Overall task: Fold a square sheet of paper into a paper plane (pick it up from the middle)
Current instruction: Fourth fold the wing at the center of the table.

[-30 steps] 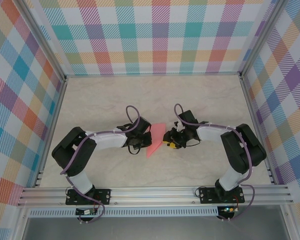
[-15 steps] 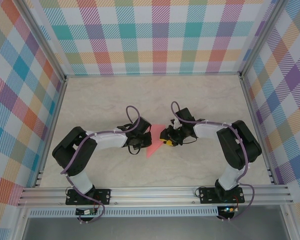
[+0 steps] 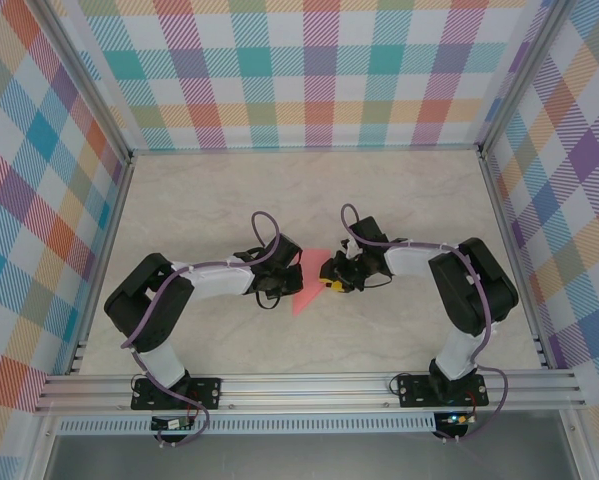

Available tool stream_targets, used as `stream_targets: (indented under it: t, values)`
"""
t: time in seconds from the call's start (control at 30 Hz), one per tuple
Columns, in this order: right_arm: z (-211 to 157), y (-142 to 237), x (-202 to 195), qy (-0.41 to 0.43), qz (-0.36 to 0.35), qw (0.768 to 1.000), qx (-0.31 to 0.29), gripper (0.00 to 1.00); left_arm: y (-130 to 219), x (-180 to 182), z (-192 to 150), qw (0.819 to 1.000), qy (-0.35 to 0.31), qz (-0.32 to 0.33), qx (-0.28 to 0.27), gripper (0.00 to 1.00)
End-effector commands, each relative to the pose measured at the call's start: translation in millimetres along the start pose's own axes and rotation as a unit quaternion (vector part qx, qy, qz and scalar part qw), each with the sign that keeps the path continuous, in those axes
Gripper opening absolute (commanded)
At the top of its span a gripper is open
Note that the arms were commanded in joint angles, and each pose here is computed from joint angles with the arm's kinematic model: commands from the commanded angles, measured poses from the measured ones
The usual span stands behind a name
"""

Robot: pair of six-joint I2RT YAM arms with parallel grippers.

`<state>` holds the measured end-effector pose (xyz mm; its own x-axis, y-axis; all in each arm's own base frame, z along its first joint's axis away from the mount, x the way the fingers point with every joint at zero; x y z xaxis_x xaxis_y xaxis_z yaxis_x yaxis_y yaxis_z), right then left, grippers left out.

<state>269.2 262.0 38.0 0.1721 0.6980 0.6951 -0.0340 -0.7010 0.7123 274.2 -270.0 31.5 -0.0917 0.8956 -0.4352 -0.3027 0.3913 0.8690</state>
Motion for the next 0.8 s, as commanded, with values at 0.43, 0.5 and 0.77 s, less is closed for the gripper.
stream_targets:
  t: [0.43,0.5,0.77]
  values:
    - [-2,-12,25,0.018,0.054,0.998,0.031,0.14,19,-1,9,1.0,-0.016,0.005,-0.018,0.02]
    - [-1,-11,24,0.019,0.048,0.998,0.026,0.06,26,-2,12,1.0,-0.019,0.004,-0.023,0.04]
    - [8,22,32,0.037,0.004,0.998,-0.042,0.0,66,-7,25,0.997,-0.027,-0.003,-0.066,0.47]
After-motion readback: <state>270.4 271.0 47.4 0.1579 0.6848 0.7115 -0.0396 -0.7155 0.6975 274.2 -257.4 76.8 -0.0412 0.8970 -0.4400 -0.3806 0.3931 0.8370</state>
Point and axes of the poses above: each hand's point on the last joint's axis, 136 mm out from that joint toward the fingers, its own y axis back along the fingers, its own x axis along the line the jaws close on, z = x × y, the point moved 1 cm from there along y, back along the fingers, and after that the axes turned 2 degrees about y, right-handed, at the moved point
